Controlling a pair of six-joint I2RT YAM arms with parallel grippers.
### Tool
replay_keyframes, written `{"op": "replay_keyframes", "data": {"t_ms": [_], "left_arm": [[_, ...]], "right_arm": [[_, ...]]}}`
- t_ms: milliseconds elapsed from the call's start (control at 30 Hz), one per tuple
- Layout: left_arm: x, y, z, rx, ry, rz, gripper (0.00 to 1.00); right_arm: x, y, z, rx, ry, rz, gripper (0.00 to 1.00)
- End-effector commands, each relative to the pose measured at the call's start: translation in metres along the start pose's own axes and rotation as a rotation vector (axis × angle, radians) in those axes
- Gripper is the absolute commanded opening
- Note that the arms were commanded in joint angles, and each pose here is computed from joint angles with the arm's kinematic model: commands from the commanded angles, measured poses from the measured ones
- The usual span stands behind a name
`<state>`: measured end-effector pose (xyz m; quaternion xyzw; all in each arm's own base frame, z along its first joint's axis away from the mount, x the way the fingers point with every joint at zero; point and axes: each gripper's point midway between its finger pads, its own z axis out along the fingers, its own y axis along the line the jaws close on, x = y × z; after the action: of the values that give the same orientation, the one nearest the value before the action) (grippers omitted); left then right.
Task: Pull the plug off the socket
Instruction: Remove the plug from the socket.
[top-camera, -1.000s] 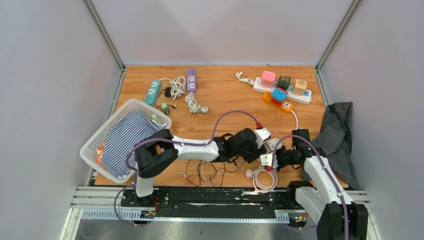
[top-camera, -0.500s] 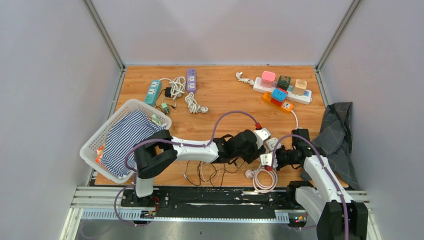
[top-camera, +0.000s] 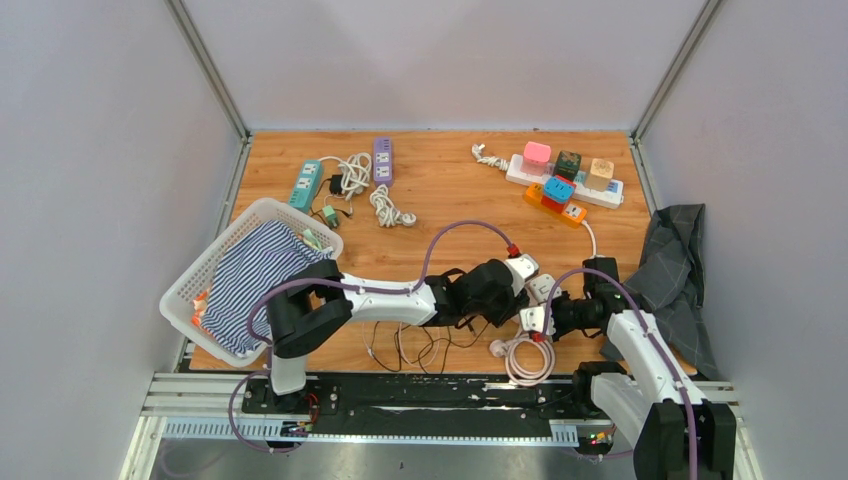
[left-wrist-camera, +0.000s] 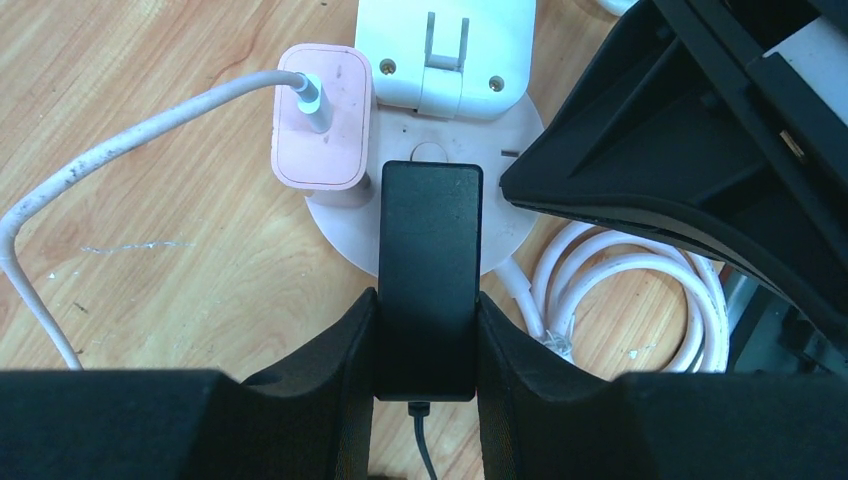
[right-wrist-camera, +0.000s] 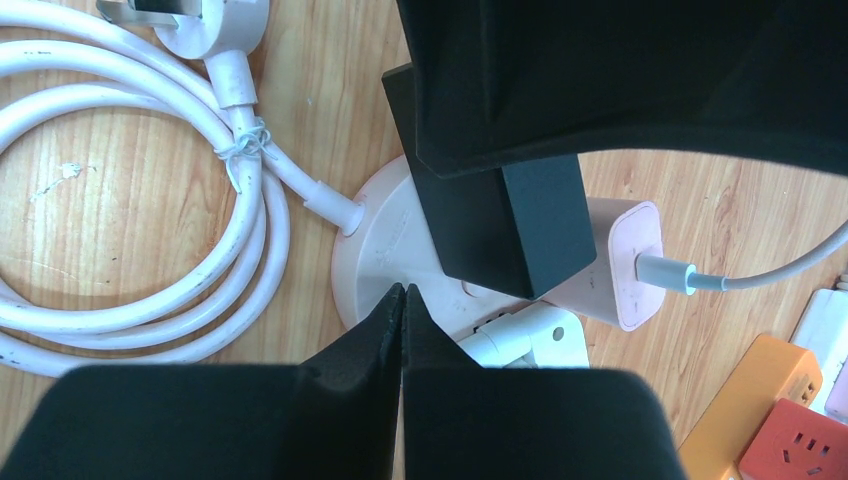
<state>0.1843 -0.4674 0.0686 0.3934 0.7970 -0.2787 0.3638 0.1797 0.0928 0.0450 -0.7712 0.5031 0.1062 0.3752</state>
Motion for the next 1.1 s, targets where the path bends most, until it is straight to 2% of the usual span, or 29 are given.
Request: {"op": "replay_keyframes", "data": {"t_ms": [0, 67, 200, 267, 467, 533, 700, 767, 900, 967, 1067], "left_arm": [[-0.01, -0.007, -0.005, -0.02, -0.018, 0.02, 0.0], [-0.01, 0.004, -0.01, -0.119, -0.033, 0.127, 0.0], [-0.005, 0.014, -0.012, -0.186, -0.032, 0.152, 0.0], [-0.003, 0.012, -0.011, -0.171, -0.03, 0.12, 0.0], [-0.011, -0.02, -0.005, 0.025, -0.011, -0.039, 0.0], [-0.015, -0.019, -0.007, 0.019, -0.021, -0.025, 0.0], [-0.014, -0.001, -0.015, -0.115, -0.048, 0.093, 0.0], [-0.011, -0.002, -0.015, -0.107, -0.042, 0.086, 0.0], [-0.012, -0.023, -0.01, 0.034, -0.015, -0.038, 0.0], [-0.015, -0.029, -0.01, 0.064, -0.014, -0.05, 0.0], [-0.02, -0.019, -0.014, -0.016, -0.046, -0.005, 0.0]], "right_arm": [[0.002, 0.034, 0.006, -0.104, 0.009, 0.089, 0.02], [0.002, 0.034, 0.006, -0.105, 0.008, 0.088, 0.02], [0.002, 0.034, 0.006, -0.105, 0.011, 0.089, 0.02], [0.003, 0.034, 0.006, -0.107, 0.012, 0.089, 0.02], [0.003, 0.035, 0.006, -0.108, 0.016, 0.09, 0.02], [0.003, 0.035, 0.006, -0.108, 0.017, 0.093, 0.02], [0.003, 0.035, 0.006, -0.109, 0.015, 0.094, 0.02], [0.004, 0.035, 0.006, -0.11, 0.016, 0.098, 0.02], [0.004, 0.036, 0.006, -0.113, 0.016, 0.102, 0.02], [0.004, 0.036, 0.006, -0.114, 0.015, 0.1, 0.02], [0.004, 0.036, 0.006, -0.116, 0.015, 0.102, 0.02]]}}
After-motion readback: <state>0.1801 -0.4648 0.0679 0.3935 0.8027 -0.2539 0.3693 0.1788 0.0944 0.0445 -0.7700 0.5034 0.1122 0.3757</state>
